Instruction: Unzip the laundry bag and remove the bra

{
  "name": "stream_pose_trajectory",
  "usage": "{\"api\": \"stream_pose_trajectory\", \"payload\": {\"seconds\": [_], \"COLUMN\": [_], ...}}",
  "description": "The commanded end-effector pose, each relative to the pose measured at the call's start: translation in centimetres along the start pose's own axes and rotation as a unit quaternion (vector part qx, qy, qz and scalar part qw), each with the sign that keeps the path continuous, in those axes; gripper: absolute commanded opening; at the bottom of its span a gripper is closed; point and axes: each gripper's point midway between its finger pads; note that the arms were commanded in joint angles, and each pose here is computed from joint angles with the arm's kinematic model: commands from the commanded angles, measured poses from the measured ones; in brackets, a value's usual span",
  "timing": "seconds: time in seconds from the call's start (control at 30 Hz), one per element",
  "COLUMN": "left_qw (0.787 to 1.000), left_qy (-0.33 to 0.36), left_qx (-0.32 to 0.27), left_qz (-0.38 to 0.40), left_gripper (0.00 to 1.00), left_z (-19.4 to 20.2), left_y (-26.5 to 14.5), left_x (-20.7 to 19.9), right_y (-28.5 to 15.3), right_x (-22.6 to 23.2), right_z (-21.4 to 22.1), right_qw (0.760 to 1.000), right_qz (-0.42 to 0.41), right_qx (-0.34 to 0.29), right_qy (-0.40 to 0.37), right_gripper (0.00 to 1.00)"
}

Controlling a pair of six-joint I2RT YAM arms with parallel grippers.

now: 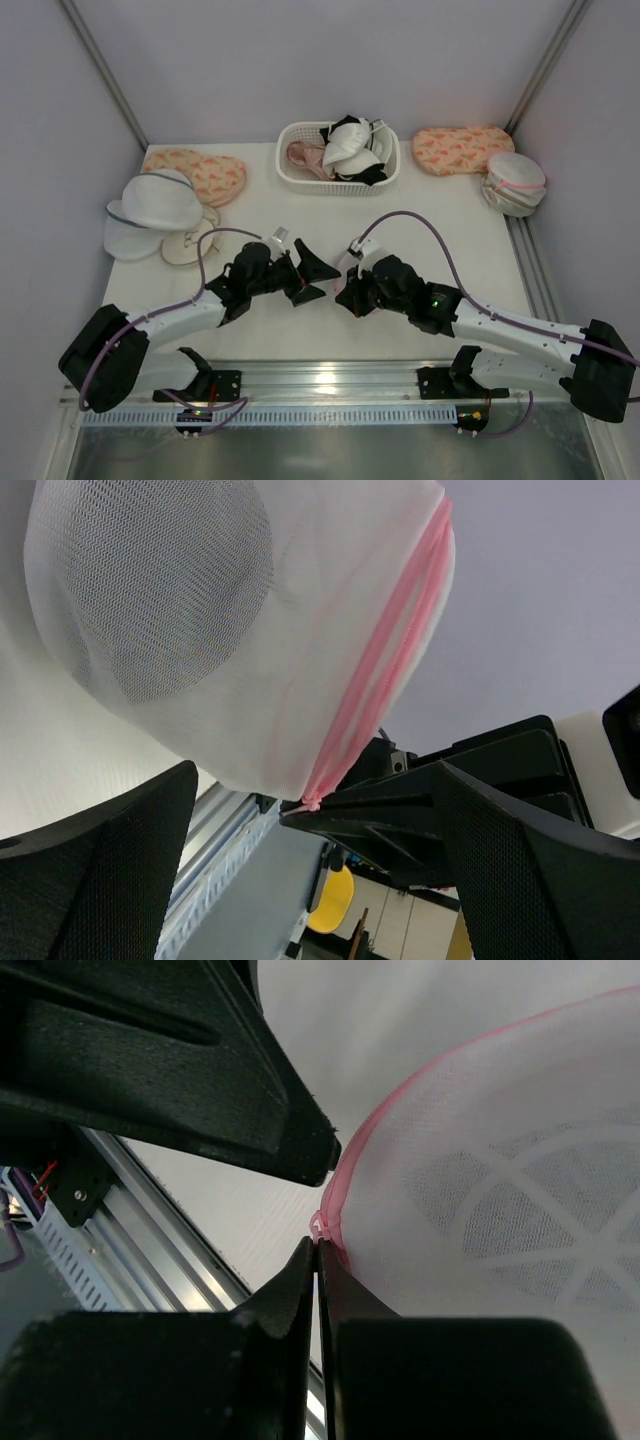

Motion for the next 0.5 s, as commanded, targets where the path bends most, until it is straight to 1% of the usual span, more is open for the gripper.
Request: {"api": "stream_pose_trajectory", "payload": {"seconds": [0.0,0.07,0.17,0.2,0.27,0.3,0.37,0.4,0.43,0.47], "left_qw": [1.0,1.0,1.0,1.0,0.999,0.999,0.999,0.999,0.999,0.999], "left_qy": [0.006,0.007,0.01,0.011,0.013,0.01,0.009,0.008,0.005,0.003], "left_qx": [0.006,0.003,0.012,0.017,0.025,0.031,0.036,0.037,0.037,0.037], "left_qz": [0.028,0.02,0.021,0.022,0.035,0.03,0.032,0.037,0.033,0.032], "left_gripper": [0.99,0.98,0.93,0.87,0.78,0.64,0.45,0.24,0.14,0.08], "left_z": [0.1,-0.3,-0.5,-0.5,-0.5,-0.5,-0.5,-0.6,-0.6,-0.7], "left_y": [0.4,1.1,2.3,2.6,3.3,3.8,4.2,4.3,4.5,4.6], "left_x": [-1.7,-1.2,-1.4,-1.5,-2.2,-1.7,-1.7,-1.8,-1.5,-1.3], "right_y": [0.4,0.6,0.5,0.4,0.2,0.1,0.0,-0.1,-0.3,-0.4], "right_x": [1.8,2.1,2.4,2.4,2.3,2.2,2.0,1.9,2.0,1.8], "right_z": [-2.3,-2.1,-2.1,-2.1,-1.9,-1.9,-1.6,-1.5,-1.7,-1.4], "right_qw": [0.998,0.998,0.997,0.997,0.998,0.998,0.998,0.998,0.998,0.999], "right_qz": [-0.046,-0.052,-0.059,-0.059,-0.056,-0.053,-0.048,-0.047,-0.046,-0.044], "right_qx": [-0.044,-0.039,-0.039,-0.04,-0.037,-0.036,-0.029,-0.027,-0.03,-0.025], "right_qy": [-0.006,-0.007,-0.009,-0.01,-0.012,-0.013,-0.013,-0.014,-0.015,-0.014], "right_gripper": [0.04,0.04,0.04,0.04,0.04,0.04,0.04,0.04,0.04,0.04]}}
Point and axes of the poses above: each gripper's point midway between its finger pads, its own y axis out along the fingers, its own x axis along the line the jaws close on, z = x × y, and after that the axes turned 15 degrees about -y, right-handed
